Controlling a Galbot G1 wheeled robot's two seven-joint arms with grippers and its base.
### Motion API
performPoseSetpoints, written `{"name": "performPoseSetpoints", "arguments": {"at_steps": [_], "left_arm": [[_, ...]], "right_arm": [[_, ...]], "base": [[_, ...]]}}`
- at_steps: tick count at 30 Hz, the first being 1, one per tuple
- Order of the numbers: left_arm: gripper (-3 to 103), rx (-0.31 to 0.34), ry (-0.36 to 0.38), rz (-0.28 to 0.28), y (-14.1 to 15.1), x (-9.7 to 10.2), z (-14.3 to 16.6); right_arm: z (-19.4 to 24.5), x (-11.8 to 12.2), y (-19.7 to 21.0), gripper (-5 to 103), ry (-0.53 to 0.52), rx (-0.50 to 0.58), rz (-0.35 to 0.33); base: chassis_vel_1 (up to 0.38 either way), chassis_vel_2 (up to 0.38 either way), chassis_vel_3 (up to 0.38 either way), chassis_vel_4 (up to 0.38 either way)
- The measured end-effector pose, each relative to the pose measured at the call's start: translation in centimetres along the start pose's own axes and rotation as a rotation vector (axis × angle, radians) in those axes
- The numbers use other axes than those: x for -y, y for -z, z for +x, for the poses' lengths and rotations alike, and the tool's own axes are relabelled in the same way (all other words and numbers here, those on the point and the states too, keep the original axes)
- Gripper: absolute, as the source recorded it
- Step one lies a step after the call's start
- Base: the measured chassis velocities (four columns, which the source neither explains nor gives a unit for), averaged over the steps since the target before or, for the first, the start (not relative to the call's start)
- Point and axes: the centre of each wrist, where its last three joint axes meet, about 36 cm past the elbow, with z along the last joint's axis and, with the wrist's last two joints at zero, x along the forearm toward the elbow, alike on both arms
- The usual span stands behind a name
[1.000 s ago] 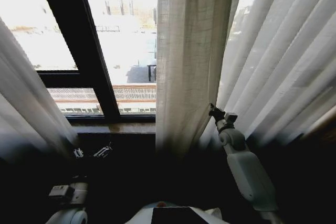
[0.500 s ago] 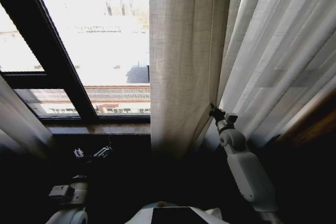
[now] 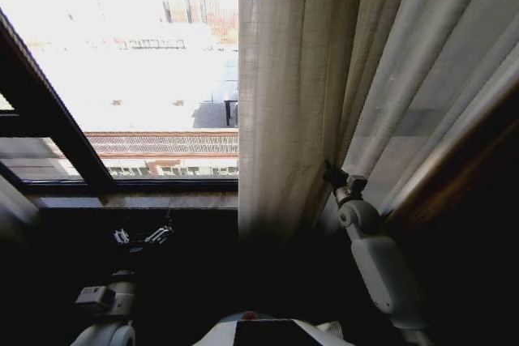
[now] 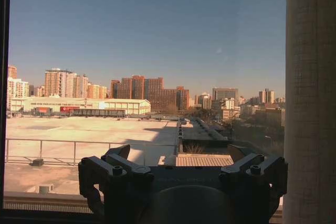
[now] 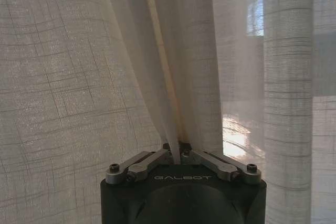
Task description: Open the curtains by pulling them apart, changing their state from closed to fully open.
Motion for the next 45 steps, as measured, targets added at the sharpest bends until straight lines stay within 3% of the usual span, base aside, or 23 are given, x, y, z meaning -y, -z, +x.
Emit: {"name": "performPoseSetpoints", "arguments": {"at_steps": [19,30,32,34,35,37,41,43,45], "left_arm": [[100,0.009,0.001,-0.006,0.0,0.0,0.1],[100,0.01,0.001,-0.007,0.0,0.1,0.2],[100,0.01,0.002,-0.008,0.0,0.1,0.2],[100,0.011,0.002,-0.008,0.0,0.1,0.2],[100,0.01,0.002,-0.007,-0.1,0.1,0.2],[100,0.01,0.002,-0.007,-0.1,0.1,0.2],[100,0.009,0.001,-0.005,-0.3,0.1,0.2],[100,0.008,0.002,-0.005,-0.3,0.1,0.2],[100,0.008,0.002,-0.005,-0.4,0.0,0.1]], "right_arm": [[0.3,0.0,-0.2,0,-0.008,0.011,0.019],[0.4,0.1,-0.6,-3,-0.013,0.013,0.025],[0.5,0.1,-0.7,7,-0.013,0.012,0.028],[0.5,0.1,-0.7,7,-0.014,0.013,0.029],[0.5,0.1,-0.7,18,-0.013,0.013,0.03],[0.5,0.1,-0.7,18,-0.013,0.013,0.031],[0.6,0.1,-0.8,39,-0.014,0.01,0.034],[0.7,0.1,-0.9,39,-0.014,0.01,0.035],[0.9,0.0,-1.1,50,-0.012,0.008,0.036]], "base": [[-0.343,-0.335,0.339,0.338],[-0.032,-0.047,0.056,0.037],[0.043,0.046,-0.075,-0.042],[0.023,0.022,-0.037,-0.011],[0.0,0.0,0.0,0.0],[0.0,0.0,0.0,0.0],[0.0,0.0,0.0,0.0],[0.0,0.0,0.0,0.0],[0.0,0.0,0.0,0.0]]}}
